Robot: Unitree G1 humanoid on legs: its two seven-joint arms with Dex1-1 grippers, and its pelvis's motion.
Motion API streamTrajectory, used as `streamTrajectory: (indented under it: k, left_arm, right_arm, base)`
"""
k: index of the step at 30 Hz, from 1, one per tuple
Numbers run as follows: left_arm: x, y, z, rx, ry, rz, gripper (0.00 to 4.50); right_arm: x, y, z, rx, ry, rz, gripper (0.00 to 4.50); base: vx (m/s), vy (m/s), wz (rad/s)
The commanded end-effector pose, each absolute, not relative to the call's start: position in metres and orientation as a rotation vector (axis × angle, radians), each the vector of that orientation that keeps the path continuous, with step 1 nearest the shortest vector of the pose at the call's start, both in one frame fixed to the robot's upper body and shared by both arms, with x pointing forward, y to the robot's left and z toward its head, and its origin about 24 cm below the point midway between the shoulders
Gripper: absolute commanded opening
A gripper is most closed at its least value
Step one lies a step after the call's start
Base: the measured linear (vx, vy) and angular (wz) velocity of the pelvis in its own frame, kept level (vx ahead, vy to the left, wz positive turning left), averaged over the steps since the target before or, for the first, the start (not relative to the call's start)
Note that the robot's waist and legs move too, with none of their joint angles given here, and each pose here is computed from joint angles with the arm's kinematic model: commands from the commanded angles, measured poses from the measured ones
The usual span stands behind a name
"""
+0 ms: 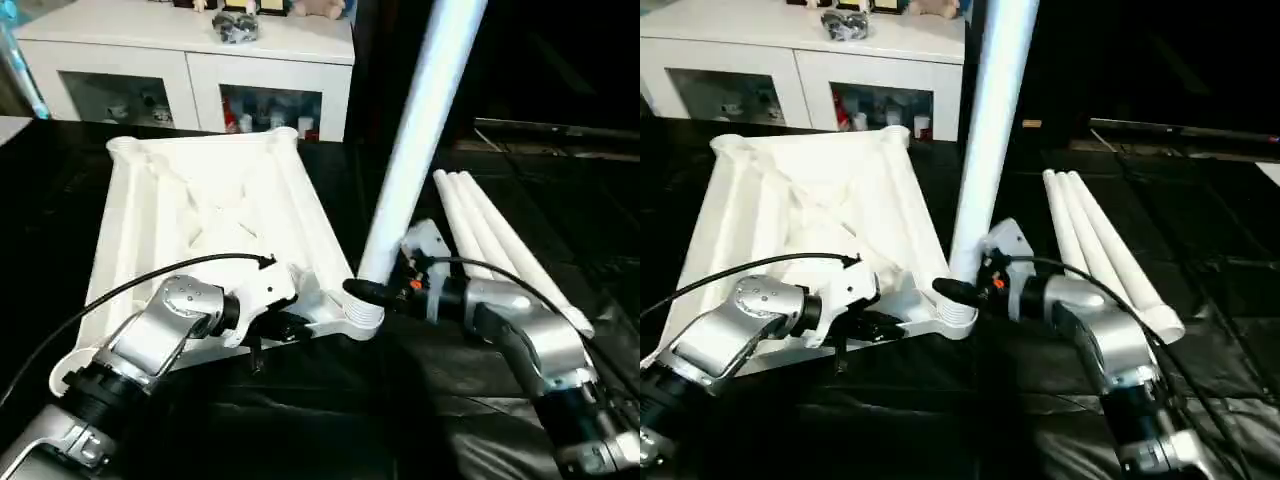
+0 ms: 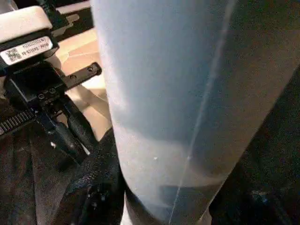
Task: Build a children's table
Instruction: Insert table leg to table base
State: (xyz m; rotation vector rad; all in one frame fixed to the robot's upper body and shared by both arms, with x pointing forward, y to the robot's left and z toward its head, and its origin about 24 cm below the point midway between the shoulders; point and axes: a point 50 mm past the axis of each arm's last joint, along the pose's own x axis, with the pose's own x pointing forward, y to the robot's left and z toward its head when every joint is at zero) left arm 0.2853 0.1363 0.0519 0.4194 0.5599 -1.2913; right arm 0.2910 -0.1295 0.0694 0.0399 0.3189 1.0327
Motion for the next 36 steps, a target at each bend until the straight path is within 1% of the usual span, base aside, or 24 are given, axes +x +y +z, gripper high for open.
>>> streamTrajectory:
  k: [1,10,18,21,31,34,36]
  left_arm:
    - [0.287,0.135,0.052,0.443,0.571,-1.317,0.00]
    - [0.285,0.133,0.051,0.468,0.582,-1.364,0.00]
    - [0.287,0.139,0.047,0.482,0.631,-1.284,0.00]
    - [0.286,0.138,0.047,0.449,0.642,-1.261,0.00]
    - [0.283,0.133,0.050,0.476,0.608,-1.294,0.00]
    - [0.282,0.133,0.051,0.488,0.604,-1.310,0.00]
    - [0.281,0.132,0.051,0.491,0.601,-1.319,0.00]
  right_arm:
    - [0.288,-0.132,0.067,0.047,0.339,1.026,1.91]
    - [0.289,-0.129,0.061,0.040,0.345,1.050,1.91]
    - [0.287,-0.131,0.058,0.027,0.344,1.056,1.91]
    - [0.285,-0.132,0.055,0.031,0.340,1.053,1.91]
    - [0.282,-0.132,0.051,0.023,0.340,1.071,1.91]
    - [0.283,-0.131,0.051,0.020,0.342,1.072,1.91]
    - [0.286,-0.130,0.052,0.044,0.334,1.063,1.91]
  base:
    - [0.000,0.000,0.00]
    - [0.000,0.000,0.00]
    - [0.000,0.000,0.00]
    - [0.000,0.000,0.00]
    - [0.000,0.000,0.00]
    - [0.000,0.000,0.00]
    - [0.000,0.000,0.00]
